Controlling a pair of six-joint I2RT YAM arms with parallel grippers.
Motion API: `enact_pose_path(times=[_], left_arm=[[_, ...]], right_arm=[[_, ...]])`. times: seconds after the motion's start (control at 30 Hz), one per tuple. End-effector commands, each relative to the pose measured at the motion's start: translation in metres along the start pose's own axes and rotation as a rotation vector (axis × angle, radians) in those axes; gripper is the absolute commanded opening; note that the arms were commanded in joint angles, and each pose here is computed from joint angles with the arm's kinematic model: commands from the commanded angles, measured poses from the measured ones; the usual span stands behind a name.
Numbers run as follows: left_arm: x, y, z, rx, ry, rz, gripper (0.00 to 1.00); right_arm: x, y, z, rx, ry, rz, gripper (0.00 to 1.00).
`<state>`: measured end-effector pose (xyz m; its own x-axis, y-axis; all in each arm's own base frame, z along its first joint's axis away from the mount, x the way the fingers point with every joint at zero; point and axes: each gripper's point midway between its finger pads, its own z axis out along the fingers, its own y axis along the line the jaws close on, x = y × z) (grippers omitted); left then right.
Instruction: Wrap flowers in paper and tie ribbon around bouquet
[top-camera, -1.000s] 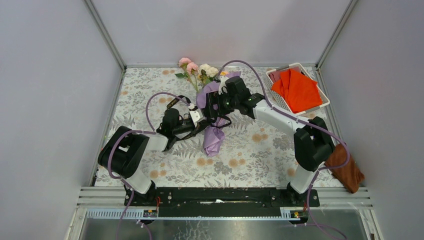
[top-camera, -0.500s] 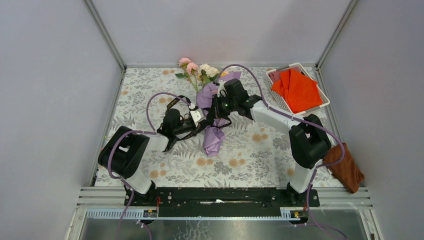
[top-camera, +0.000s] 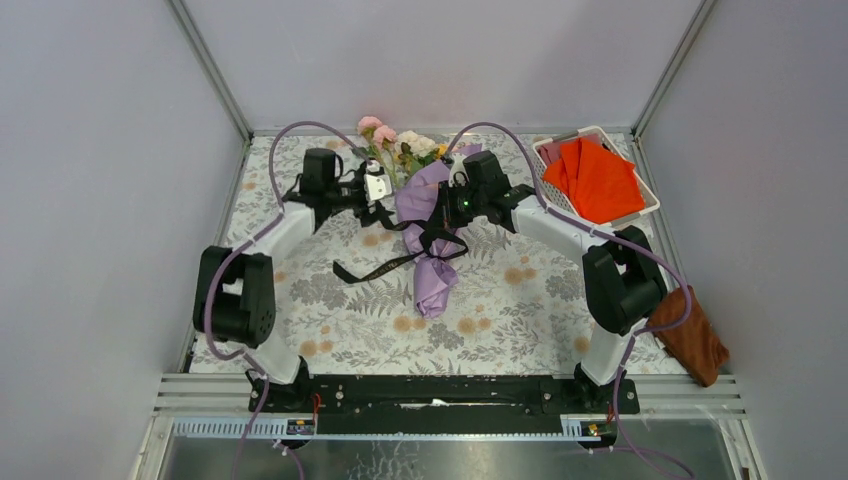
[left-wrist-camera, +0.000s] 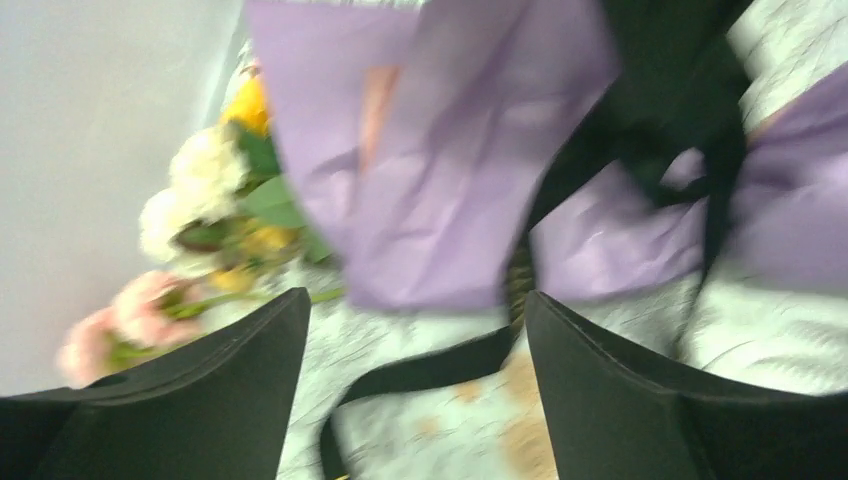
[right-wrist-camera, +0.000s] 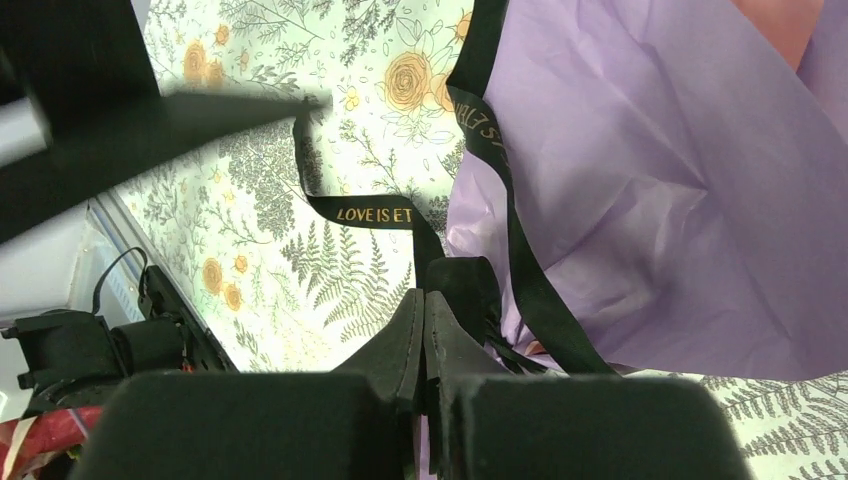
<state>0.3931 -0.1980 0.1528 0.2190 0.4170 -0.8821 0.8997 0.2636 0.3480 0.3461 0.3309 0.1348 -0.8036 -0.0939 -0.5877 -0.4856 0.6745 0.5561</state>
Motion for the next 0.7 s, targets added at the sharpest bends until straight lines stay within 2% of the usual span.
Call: enact_pose_path(times=[0.0, 0.1, 0.2, 0.33, 0.43, 0.47, 0.53, 0.67], left_arm=[[0.082, -0.021, -0.029, 0.299, 0.300, 0.187, 0.83], [0.109, -0.005, -0.024, 0.397, 0.383, 0.282, 0.84], [0.113, 0.004, -0.012, 0.487, 0.383, 0.281, 0.89], [0.100, -0.034, 0.001, 0.666, 0.351, 0.217, 0.88], [0.094, -0.054, 0.010, 0.687, 0.316, 0.164, 0.84], [0.094, -0.055, 0.014, 0.678, 0.317, 0.143, 0.78], [0.098, -0.051, 0.021, 0.645, 0.340, 0.107, 0.60], [0.094, -0.051, 0.019, 0.639, 0.344, 0.107, 0.11]], right_arm=[[-0.017, 0.011, -0.010, -0.032, -0.055, -0.074, 0.00], [-0.017, 0.010, -0.006, -0.038, -0.048, -0.074, 0.00], [-0.016, 0.005, -0.005, -0.022, -0.045, -0.081, 0.00], [-0.014, -0.001, -0.005, -0.003, -0.037, -0.079, 0.00], [-0.013, -0.002, -0.004, -0.008, -0.033, -0.073, 0.00], [-0.014, -0.002, -0.004, -0.009, -0.034, -0.073, 0.00], [-0.015, -0.002, -0.004, -0.014, -0.036, -0.075, 0.00], [-0.019, 0.001, -0.008, -0.022, -0.051, -0.084, 0.00]])
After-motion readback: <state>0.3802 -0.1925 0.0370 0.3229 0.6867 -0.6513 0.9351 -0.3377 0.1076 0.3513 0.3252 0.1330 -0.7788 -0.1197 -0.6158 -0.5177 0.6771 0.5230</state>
